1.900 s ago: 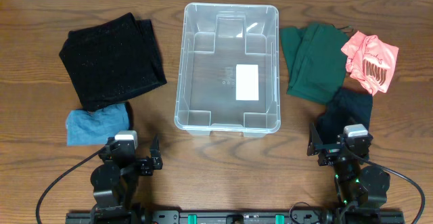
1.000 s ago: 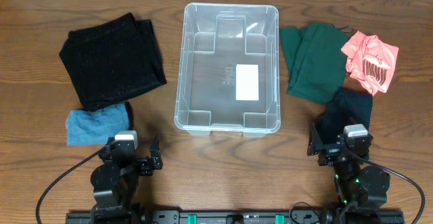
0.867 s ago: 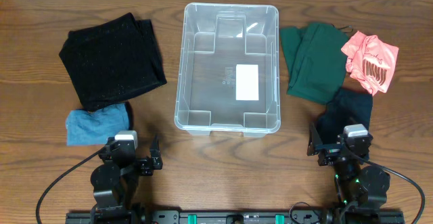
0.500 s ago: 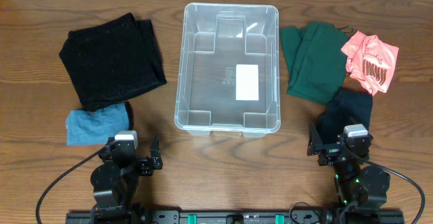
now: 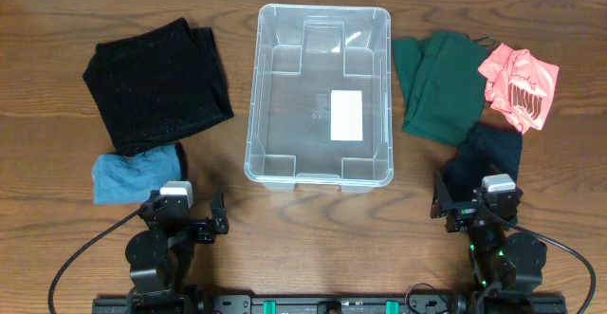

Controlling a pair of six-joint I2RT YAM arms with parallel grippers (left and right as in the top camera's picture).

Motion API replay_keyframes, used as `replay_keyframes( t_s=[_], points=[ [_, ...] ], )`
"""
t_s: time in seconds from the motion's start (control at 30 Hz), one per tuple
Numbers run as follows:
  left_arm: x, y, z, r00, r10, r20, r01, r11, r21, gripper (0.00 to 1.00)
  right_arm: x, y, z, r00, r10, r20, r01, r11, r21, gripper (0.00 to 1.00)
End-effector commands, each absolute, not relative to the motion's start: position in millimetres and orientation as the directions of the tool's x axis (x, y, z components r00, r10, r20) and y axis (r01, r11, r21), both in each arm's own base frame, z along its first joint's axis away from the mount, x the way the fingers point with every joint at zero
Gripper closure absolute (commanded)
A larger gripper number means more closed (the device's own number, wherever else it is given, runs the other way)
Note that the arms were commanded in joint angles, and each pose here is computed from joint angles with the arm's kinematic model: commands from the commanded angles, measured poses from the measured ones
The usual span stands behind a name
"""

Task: Pack container

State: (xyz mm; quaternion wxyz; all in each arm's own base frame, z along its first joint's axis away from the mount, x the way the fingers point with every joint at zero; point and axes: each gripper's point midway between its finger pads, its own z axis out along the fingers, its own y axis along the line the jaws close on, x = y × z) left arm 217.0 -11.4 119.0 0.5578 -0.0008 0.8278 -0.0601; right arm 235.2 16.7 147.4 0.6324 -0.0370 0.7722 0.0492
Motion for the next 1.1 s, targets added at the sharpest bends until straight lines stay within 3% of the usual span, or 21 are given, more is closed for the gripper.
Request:
replay_keyframes(
  t_s=[0.0, 0.17, 0.37, 0.47, 0.7, 0.8, 1.07],
  points=[
    [216, -23, 118, -0.388, -0.171, -0.905, 0.087, 0.971, -0.221, 0.02, 235, 16, 147, -0.196, 0.017, -0.980, -0.116, 0.992, 0.040, 0.01],
    [218, -5, 136, -0.342, -0.370, -0.864, -0.079, 0.927, -0.366, 0.02, 235, 16, 147, -0.196, 0.017, -0.980, -0.116, 0.992, 0.040, 0.01],
    [227, 14, 228, -0.164, -0.418, -0.894, -0.128, 0.907, -0.401, 0.02, 235, 16, 147, -0.196, 0.017, -0.980, -0.116, 0.992, 0.040, 0.01],
    [235, 24, 270, -0.142, -0.415, -0.899, -0.177, 0.904, -0.389, 0.02, 235, 16, 147, -0.196, 0.017, -0.980, -0.116, 0.992, 0.040, 0.01],
    [291, 34, 328, -0.338, -0.243, -0.909, -0.199, 0.963, -0.184, 0.02, 235, 16, 147, -0.196, 0.017, -0.980, -0.116, 0.992, 0.040, 0.01],
    [316, 40, 342, -0.403, -0.245, -0.881, -0.217, 0.961, -0.168, 0.02, 235, 16, 147, -0.196, 0.017, -0.980, -0.116, 0.992, 0.040, 0.01],
    [342, 61, 314, -0.533, -0.283, -0.797, -0.291, 0.946, -0.142, 0.02, 235, 16, 147, -0.196, 0.017, -0.980, -0.116, 0.992, 0.040, 0.01]
  ],
)
